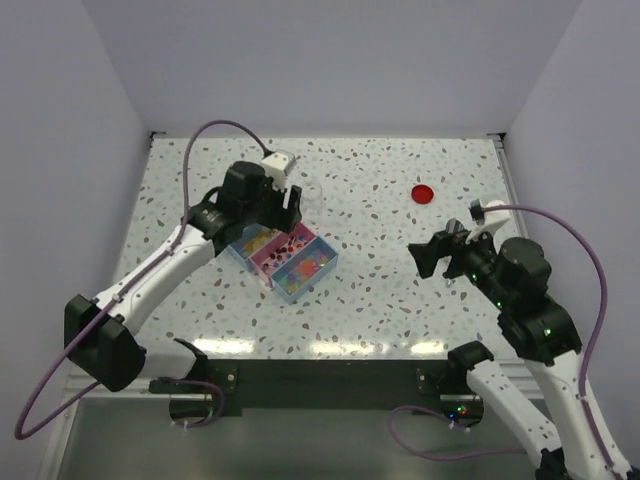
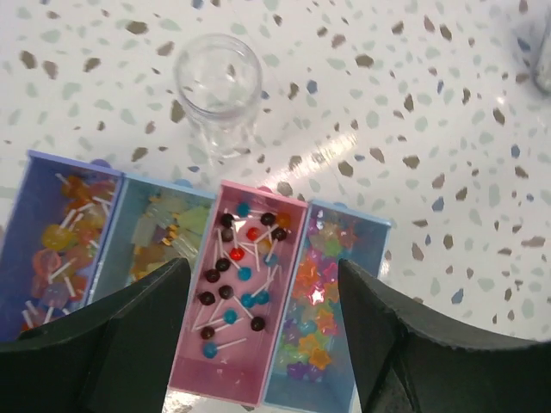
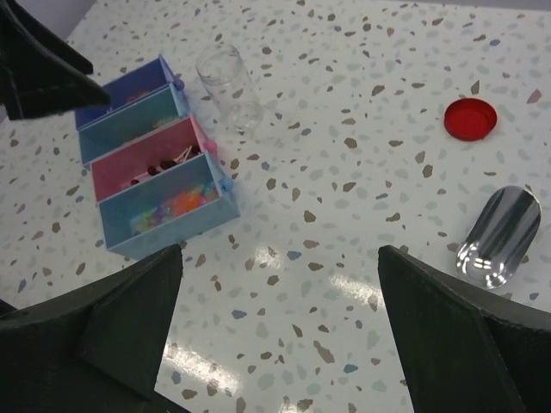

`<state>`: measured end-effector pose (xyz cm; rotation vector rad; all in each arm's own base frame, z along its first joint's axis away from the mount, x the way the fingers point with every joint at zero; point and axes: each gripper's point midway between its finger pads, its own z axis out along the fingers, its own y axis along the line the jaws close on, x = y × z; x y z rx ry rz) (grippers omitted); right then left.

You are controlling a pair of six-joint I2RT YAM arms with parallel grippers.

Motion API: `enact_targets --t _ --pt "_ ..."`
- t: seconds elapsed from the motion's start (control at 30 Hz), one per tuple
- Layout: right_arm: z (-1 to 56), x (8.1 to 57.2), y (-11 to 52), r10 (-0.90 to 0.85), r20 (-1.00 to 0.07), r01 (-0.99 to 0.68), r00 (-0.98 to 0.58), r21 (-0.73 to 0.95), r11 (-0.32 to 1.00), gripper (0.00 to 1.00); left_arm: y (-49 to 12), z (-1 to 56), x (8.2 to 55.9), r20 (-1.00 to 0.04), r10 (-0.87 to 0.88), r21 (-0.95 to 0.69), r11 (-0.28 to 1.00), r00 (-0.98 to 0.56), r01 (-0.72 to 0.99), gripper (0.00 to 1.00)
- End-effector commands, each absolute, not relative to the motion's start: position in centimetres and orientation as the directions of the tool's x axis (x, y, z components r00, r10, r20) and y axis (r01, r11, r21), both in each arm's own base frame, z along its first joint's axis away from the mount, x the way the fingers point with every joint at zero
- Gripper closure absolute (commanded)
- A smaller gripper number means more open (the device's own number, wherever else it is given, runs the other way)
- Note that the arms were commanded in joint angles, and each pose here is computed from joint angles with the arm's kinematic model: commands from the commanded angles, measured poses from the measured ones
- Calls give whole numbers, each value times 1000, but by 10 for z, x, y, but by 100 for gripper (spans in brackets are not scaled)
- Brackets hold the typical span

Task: Pack the candies
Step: Move the storage box to the center of the board, then pick up the packing bottle from the center of the board.

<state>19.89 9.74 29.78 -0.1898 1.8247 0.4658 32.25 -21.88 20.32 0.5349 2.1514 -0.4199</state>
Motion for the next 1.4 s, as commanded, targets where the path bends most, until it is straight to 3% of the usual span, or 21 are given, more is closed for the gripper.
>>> enact_targets --t 0.0,0.17,0.37,0.57,1.0,1.37 --pt "306 220 112 95 -935 -380 -341 230 896 1 -204 234 350 -828 72 -193 895 -556 402 27" --pt "288 235 128 24 -861 -382 -508 251 889 1 -202 248 390 -817 77 -155 925 -572 346 39" --pt "263 232 118 7 -810 -319 -587 240 917 1 -226 217 423 -770 79 -190 919 -634 346 52" --pt "252 219 116 9 -794 -317 -608 253 914 1 -232 199 448 -761 65 -179 935 -646 305 58" --pt "246 209 107 5 -790 -295 -613 234 926 1 -239 149 482 -715 104 -121 956 -691 269 59" --pt "244 208 102 23 -791 -268 -611 234 934 1 -265 151 481 -718 174 -93 936 -674 340 91"
